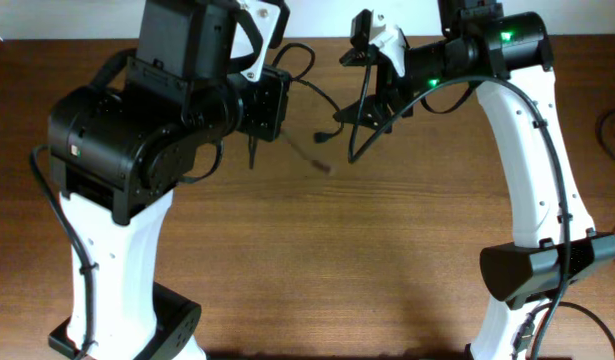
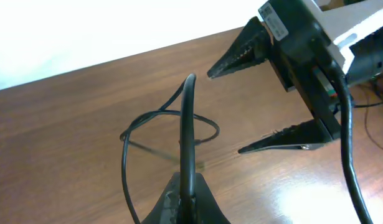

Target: Untangle cables

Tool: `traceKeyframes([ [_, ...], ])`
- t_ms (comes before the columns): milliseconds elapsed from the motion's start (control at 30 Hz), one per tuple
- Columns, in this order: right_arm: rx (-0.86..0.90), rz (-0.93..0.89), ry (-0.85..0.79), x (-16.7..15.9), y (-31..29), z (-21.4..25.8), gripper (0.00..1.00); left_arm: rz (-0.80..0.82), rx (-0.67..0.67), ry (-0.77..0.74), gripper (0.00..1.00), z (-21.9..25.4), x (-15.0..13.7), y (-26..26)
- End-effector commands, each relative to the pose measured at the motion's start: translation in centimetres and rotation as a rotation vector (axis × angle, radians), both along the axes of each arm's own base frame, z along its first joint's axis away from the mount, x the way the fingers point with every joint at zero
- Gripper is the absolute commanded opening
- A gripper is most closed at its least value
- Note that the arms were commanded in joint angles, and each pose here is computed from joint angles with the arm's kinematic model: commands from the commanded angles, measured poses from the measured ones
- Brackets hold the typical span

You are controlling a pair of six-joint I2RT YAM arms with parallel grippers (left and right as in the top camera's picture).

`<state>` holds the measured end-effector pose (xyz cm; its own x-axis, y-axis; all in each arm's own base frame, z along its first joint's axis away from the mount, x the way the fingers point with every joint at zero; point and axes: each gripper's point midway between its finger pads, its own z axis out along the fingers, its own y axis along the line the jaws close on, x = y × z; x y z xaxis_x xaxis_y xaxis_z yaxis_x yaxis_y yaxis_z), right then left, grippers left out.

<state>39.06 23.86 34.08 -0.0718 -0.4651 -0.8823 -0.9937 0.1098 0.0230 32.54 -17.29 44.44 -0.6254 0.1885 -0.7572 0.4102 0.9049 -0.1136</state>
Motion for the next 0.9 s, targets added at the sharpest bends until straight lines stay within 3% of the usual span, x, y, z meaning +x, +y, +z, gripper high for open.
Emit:
traceKeyframes([
  [0,0.036,0.000,-0.031,0.1,0.2,1.4,0.99,-0.036,-0.048,-0.088,0.00,2.9,-1.8,0.3],
  [167,0.238,-0.330,0.238,5.5,1.0,6.0,0.99,-0.173,-0.144,-0.049,0.00,3.5,-4.1,-1.8],
  [333,0.248,-0.300,0.362,3.4,4.3,6.0,0.99,-0.178,-0.126,-0.068,0.00,3.6,-3.9,-1.7],
  [433,0.224,-0.341,0.321,3.8,5.3,5.7,0.99,-0.115,-0.082,-0.086,0.00,3.4,-3.1,-0.6],
  [533,0.220,-0.401,0.315,5.2,3.4,5.4,0.99,0.095,0.059,-0.152,0.00,3.4,-0.9,3.4],
  [633,0.279,-0.323,0.351,4.8,1.5,6.5,0.99,0.106,0.011,-0.214,0.00,4.9,0.6,3.2],
  [767,0.324,-0.088,0.283,1.6,2.9,7.9,0.99,0.150,-0.097,-0.253,0.00,6.1,3.2,1.9],
  [867,0.329,-0.064,0.226,1.5,3.3,8.3,0.99,0.039,-0.200,-0.221,0.00,6.3,3.1,-1.2],
])
